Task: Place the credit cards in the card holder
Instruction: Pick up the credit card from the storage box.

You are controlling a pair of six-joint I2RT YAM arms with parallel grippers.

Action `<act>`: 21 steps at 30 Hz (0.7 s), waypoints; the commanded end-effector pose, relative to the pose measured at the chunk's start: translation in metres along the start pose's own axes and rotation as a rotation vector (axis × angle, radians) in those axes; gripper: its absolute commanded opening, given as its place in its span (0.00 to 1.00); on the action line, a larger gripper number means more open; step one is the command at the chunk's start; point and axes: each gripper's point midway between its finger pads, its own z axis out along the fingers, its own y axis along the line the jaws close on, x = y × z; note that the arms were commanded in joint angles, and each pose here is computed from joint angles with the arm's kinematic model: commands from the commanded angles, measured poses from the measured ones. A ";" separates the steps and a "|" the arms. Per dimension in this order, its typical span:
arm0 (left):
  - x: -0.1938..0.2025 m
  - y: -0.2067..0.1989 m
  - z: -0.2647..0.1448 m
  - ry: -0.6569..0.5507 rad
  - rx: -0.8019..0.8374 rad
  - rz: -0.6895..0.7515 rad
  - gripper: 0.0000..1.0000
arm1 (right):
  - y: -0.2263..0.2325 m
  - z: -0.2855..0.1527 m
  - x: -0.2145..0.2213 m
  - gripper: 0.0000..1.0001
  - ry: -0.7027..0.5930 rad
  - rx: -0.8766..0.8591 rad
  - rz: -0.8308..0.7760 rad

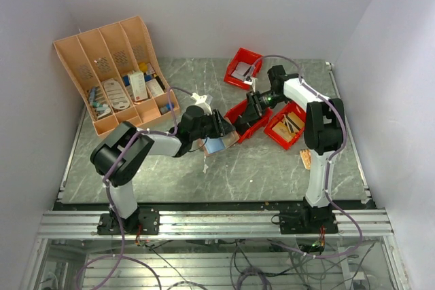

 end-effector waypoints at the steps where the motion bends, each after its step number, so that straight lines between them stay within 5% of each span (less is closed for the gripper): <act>1: -0.011 -0.016 0.001 -0.018 0.047 0.037 0.48 | -0.004 -0.007 -0.011 0.32 0.009 0.107 -0.079; 21: -0.020 -0.014 -0.077 -0.096 -0.076 0.096 0.49 | -0.038 0.025 0.014 0.22 0.181 0.239 -0.093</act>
